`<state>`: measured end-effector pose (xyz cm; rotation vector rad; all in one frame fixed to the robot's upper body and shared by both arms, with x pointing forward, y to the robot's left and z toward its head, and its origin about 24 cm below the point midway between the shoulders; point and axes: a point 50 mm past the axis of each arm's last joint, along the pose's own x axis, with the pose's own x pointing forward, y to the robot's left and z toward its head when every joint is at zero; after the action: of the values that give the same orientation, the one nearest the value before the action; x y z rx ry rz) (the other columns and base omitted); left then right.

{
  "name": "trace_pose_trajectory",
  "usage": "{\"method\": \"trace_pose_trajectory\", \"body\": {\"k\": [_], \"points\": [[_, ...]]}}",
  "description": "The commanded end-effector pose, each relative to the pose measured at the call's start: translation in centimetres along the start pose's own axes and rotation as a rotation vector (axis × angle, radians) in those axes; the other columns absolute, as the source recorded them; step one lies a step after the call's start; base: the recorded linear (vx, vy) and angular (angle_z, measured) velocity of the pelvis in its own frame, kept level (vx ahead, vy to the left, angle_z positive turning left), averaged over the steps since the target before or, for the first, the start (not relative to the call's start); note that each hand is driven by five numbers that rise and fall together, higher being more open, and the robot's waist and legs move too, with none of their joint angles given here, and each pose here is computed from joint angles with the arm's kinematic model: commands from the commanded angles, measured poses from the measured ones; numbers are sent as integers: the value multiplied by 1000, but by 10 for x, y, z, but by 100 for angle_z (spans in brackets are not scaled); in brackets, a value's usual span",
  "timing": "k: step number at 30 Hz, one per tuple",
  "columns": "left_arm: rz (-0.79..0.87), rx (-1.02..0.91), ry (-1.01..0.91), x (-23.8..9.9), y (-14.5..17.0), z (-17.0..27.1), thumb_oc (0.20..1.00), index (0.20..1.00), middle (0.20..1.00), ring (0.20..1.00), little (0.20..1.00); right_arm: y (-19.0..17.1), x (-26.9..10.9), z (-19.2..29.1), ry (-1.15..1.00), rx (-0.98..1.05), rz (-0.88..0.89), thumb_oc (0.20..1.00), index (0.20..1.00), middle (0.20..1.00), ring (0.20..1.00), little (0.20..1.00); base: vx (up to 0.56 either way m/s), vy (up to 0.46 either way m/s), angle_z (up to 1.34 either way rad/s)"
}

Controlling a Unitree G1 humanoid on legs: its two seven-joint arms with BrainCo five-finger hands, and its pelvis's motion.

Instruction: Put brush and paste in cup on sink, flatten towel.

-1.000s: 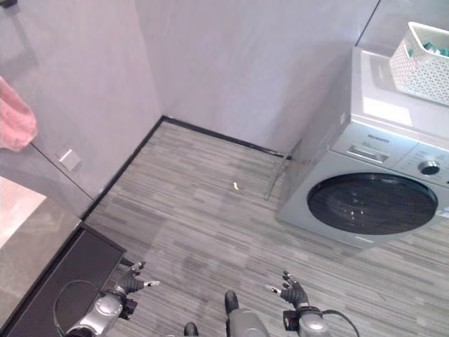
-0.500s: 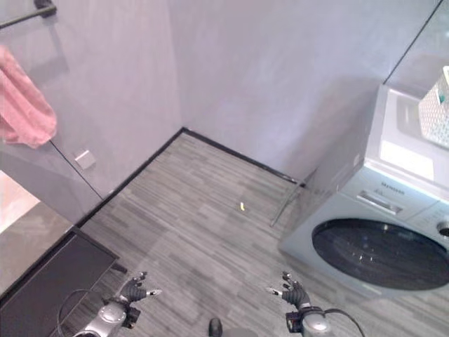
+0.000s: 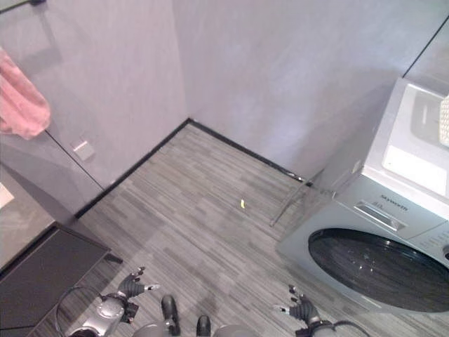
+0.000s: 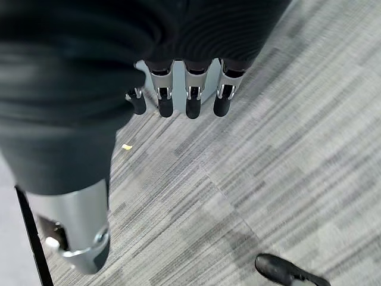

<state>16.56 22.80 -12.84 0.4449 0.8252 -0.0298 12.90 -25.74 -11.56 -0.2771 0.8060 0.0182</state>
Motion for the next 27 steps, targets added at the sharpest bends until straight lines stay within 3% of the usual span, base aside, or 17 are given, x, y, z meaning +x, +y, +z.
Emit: {"method": "trace_pose_trajectory", "body": {"k": [1, 13, 27], "points": [[50, -18, -44, 3, 11, 11, 1000, 1000, 1000, 1000, 1000, -25, -4, 10, -57, -74, -81, 1000, 1000, 1000, 1000, 1000, 178, 46, -14], [47, -31, -79, 2, 12, 14, 1000, 1000, 1000, 1000, 1000, -17, 0, 4, -13, -86, -63, 1000, 1000, 1000, 1000, 1000, 262, 329, -21], [66, 33, -100, 3, 27, 19, 1000, 1000, 1000, 1000, 1000, 3, 9, 28, -96, -134, 18, 1000, 1000, 1000, 1000, 1000, 78, 274, -9]]}}
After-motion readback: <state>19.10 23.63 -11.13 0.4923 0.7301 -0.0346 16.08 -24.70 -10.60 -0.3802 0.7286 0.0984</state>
